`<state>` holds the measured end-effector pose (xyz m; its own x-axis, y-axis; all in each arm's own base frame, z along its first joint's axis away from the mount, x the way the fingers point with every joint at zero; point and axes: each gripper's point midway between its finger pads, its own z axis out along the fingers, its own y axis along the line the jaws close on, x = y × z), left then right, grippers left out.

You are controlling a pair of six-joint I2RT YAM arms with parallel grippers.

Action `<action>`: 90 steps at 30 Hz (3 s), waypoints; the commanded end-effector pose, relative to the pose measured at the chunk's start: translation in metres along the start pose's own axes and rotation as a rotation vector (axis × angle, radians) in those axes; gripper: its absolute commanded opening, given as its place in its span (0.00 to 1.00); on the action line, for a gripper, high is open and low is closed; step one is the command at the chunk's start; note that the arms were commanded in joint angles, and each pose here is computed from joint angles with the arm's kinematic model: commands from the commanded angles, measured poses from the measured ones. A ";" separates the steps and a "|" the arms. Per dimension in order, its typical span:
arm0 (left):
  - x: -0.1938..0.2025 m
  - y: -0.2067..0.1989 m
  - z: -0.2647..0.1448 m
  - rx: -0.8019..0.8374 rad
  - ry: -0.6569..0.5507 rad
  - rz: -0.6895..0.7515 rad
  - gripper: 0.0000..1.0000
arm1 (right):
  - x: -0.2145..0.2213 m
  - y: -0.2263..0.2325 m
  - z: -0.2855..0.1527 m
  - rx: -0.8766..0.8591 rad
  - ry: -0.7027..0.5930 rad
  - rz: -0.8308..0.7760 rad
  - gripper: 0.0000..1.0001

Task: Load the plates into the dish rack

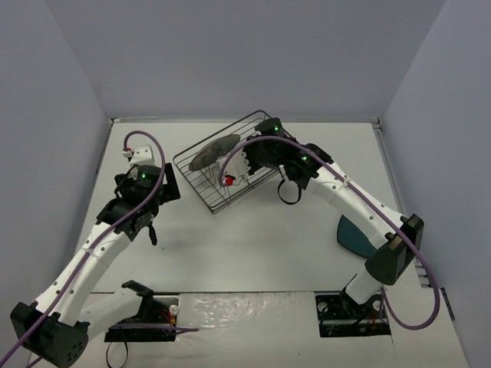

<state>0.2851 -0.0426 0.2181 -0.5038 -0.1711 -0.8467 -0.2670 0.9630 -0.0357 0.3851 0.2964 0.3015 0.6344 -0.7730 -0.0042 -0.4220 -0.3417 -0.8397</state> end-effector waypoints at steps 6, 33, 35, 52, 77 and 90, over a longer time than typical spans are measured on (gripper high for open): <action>-0.027 0.013 -0.008 -0.074 -0.066 -0.042 0.97 | -0.012 -0.061 0.022 0.200 0.087 -0.370 0.00; -0.033 0.019 -0.013 -0.084 -0.092 -0.048 0.97 | -0.053 -0.065 0.049 0.215 0.016 -0.397 0.00; -0.033 0.019 -0.013 -0.082 -0.095 -0.048 0.97 | -0.055 -0.062 0.055 0.213 0.012 -0.397 0.00; -0.030 0.021 -0.011 -0.091 -0.082 -0.030 0.97 | -0.071 -0.040 0.081 0.211 -0.088 -0.289 0.00; -0.031 0.017 -0.013 -0.066 -0.084 -0.040 0.97 | -0.069 -0.046 0.079 0.211 -0.100 -0.188 0.69; -0.049 -0.005 -0.010 0.028 -0.130 -0.082 0.97 | -0.038 -0.104 -0.062 0.559 -0.187 0.398 1.00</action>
<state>0.2833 -0.0307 0.2291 -0.4773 -0.1785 -0.8604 -0.3106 0.9502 -0.0249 0.3852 0.3742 0.3202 0.7010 -0.7022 -0.1243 -0.3150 -0.1485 -0.9374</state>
